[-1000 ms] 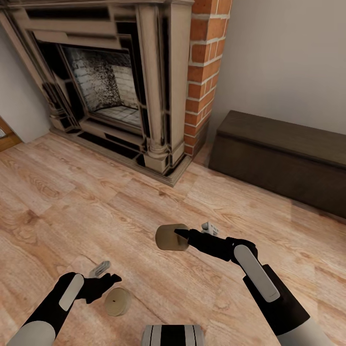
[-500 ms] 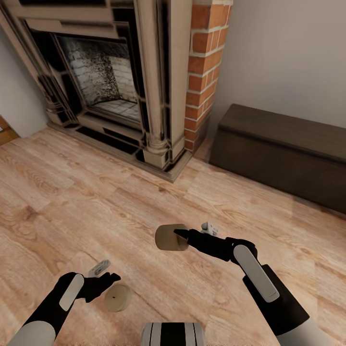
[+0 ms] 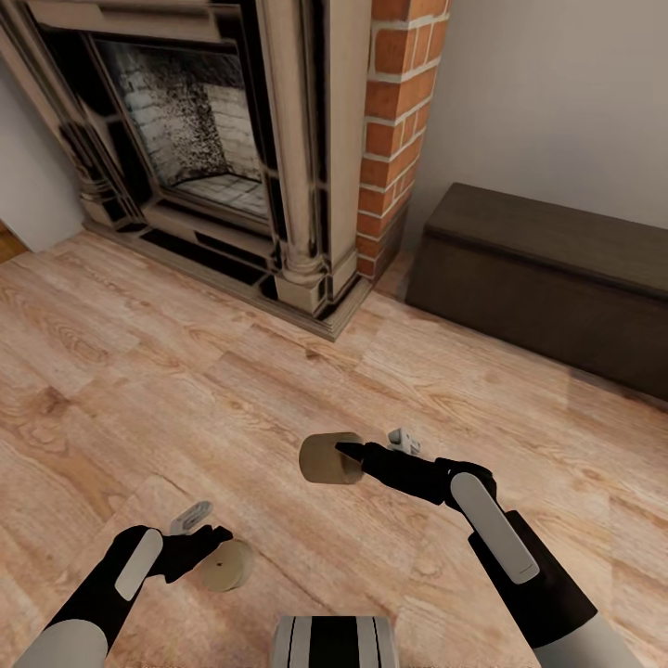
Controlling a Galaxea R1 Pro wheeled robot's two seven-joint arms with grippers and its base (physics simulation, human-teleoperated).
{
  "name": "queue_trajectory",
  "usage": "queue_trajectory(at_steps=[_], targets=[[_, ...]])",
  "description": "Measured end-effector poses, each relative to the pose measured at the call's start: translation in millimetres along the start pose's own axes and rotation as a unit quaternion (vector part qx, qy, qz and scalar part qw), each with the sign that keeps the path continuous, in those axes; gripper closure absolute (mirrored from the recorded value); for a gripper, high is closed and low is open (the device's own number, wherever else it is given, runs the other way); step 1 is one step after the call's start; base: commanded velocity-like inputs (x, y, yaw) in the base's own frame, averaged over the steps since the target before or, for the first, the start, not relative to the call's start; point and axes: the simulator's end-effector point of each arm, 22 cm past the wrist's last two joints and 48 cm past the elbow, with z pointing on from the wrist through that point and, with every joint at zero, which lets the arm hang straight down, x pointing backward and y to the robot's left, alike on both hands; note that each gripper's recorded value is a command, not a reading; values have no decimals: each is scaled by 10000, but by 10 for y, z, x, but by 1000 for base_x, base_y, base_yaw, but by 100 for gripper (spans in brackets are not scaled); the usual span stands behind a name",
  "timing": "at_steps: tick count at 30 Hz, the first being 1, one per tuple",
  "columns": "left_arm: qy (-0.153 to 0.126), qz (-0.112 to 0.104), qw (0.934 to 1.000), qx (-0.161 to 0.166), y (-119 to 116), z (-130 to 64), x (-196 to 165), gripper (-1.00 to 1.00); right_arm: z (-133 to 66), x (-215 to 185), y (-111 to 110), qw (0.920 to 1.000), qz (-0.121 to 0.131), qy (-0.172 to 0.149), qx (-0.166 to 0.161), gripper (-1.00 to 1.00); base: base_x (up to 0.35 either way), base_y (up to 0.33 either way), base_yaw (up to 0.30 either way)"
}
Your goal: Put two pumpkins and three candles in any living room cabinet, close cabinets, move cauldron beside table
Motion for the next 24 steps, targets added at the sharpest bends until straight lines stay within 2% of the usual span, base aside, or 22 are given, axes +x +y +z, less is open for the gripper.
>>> queue_trajectory(at_steps=[10, 13, 16, 24], targets=[[48, 0, 10000, 1, -29, 42, 72, -100, -3, -2, -6, 10000, -2, -1, 6, 100, 0, 0, 0], [92, 81, 9999, -44, -47, 82, 141, -100, -3, -2, -6, 10000, -2, -1, 6, 100, 0, 0, 0], [22, 127, 9999, -45, -85, 107, 143, -100, -3, -3, -7, 10000, -2, -1, 6, 100, 0, 0, 0], [47, 118, 9999, -93, -47, 195, 193, -100, 53, 44, -100, 9999, 65, 62, 48, 100, 0, 0, 0]])
